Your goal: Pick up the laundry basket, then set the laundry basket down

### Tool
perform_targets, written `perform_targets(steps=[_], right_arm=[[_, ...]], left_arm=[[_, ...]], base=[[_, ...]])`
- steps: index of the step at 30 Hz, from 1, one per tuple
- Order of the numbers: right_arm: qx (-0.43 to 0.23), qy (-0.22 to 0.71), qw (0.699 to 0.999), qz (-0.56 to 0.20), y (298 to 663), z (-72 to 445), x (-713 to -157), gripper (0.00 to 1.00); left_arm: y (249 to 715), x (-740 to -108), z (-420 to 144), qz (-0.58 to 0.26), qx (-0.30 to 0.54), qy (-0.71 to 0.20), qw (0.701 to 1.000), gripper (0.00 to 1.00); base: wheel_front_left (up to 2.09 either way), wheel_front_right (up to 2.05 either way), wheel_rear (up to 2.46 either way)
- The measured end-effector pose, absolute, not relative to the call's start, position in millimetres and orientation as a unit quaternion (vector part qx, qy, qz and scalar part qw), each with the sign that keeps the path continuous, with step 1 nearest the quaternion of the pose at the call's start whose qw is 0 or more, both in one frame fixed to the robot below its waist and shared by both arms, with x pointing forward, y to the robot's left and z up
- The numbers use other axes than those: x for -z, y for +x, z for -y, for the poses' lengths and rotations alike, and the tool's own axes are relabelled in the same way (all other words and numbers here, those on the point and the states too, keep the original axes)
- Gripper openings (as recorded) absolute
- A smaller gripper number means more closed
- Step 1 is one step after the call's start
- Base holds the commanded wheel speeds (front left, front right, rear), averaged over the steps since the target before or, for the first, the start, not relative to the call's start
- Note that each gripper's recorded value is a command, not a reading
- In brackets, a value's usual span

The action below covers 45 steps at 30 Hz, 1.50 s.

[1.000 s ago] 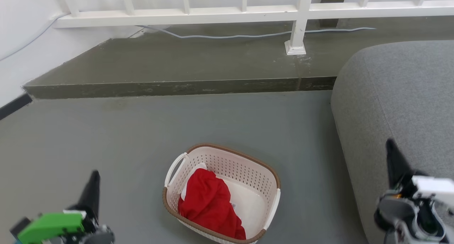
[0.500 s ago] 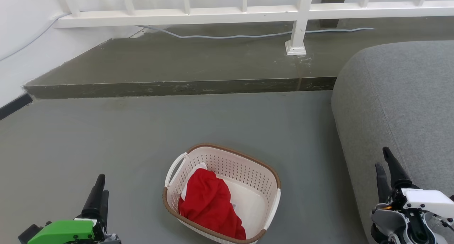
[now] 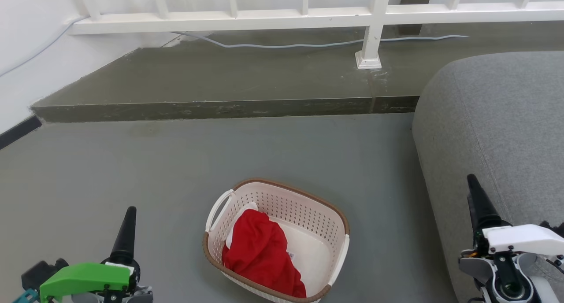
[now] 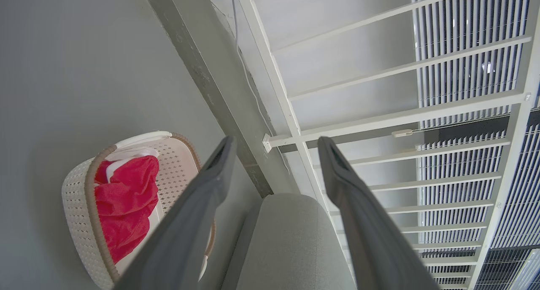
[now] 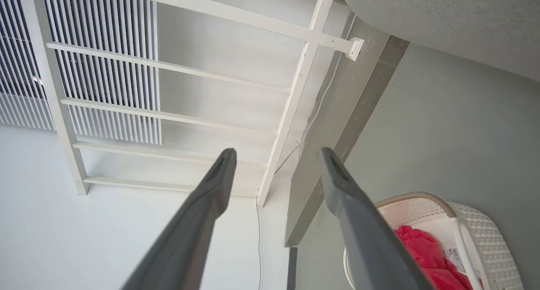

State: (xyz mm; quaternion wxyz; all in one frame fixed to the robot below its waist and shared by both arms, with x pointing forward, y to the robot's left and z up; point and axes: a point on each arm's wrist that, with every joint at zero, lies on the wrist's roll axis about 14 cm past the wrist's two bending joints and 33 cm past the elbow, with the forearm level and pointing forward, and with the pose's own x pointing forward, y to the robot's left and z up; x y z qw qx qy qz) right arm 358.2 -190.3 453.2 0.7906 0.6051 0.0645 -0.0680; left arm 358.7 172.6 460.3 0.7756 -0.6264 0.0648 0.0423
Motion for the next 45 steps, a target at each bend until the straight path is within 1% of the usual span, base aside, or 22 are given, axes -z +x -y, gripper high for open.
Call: perform_targets(steps=[9, 22, 34, 45], right_arm=[[0.048, 0.524, 0.846, -0.081, 360, 176, -457, 1.0], [0.029, 0.421, 0.902, -0.086, 359, 162, -460, 1.0], [0.013, 0.335, 0.939, -0.08, 357, 152, -464, 1.0], [0.0, 0.247, 0.967, -0.058, 357, 145, -473, 1.0]], left_arm=[[361, -471, -170, -0.062, -0.021, -0.538, 0.841, 1.0], [361, -479, -162, -0.062, -0.002, -0.403, 0.913, 1.0], [356, -483, -156, -0.05, 0.006, -0.309, 0.95, 1.0], [354, -492, -150, -0.026, 0.016, -0.22, 0.975, 1.0]], base=[[0.0, 0.0, 0.0], [0.0, 0.0, 0.0], [0.0, 0.0, 0.0], [0.0, 0.0, 0.0]])
